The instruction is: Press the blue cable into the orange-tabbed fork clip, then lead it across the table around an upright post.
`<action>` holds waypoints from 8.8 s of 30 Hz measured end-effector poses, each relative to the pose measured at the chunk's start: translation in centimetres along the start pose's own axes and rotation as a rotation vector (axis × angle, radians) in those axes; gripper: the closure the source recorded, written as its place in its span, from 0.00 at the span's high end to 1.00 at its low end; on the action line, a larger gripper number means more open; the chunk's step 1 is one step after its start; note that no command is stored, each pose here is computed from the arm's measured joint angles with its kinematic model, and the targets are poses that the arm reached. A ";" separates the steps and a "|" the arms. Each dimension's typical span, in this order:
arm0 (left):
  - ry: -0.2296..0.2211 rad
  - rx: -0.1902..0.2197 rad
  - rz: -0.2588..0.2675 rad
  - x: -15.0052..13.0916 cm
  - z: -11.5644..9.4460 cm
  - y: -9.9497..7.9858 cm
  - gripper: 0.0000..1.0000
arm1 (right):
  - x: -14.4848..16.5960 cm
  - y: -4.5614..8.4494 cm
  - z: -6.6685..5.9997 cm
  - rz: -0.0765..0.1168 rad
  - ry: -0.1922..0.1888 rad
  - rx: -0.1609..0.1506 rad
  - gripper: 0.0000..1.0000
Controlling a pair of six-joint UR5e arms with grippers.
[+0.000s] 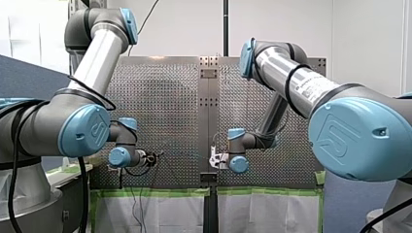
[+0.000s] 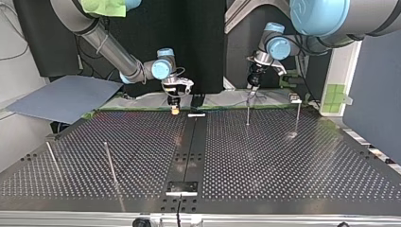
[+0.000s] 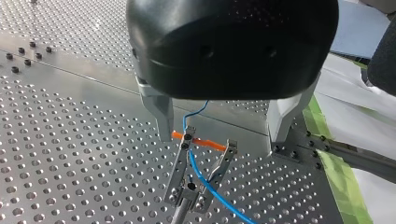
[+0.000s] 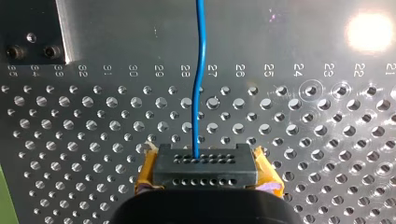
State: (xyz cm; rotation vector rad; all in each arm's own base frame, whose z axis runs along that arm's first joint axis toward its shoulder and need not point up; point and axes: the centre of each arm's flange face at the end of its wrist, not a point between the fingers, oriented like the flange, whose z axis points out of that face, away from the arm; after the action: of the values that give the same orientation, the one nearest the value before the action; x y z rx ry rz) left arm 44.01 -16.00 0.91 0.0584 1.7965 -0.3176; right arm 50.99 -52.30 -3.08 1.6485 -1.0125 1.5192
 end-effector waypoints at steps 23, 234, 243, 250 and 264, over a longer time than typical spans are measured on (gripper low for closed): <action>-0.012 0.059 0.063 -0.2 1.0 -3.8 1.00 | -0.2 0.0 0.0 -0.001 0.002 0.000 0.00; -0.303 -0.012 -0.016 -42.5 0.1 -25.9 0.00 | 50.9 4.8 -13.8 0.025 0.235 -0.208 0.00; -0.239 0.017 0.001 -40.5 0.9 -30.1 0.00 | 50.9 6.3 -13.6 0.022 0.225 -0.233 0.00; -0.268 0.042 -0.013 -42.1 0.4 -32.5 0.00 | 50.7 7.7 -13.4 0.015 0.213 -0.255 0.00; -0.303 0.109 -0.053 -44.5 1.2 -35.7 0.00 | 50.6 10.6 -13.1 0.012 0.200 -0.302 0.00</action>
State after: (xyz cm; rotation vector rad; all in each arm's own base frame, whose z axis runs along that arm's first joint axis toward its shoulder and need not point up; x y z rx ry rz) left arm 48.88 -44.80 49.94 0.0367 1.4814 -0.4383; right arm 36.47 -50.98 48.24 1.2586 -1.0827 1.4263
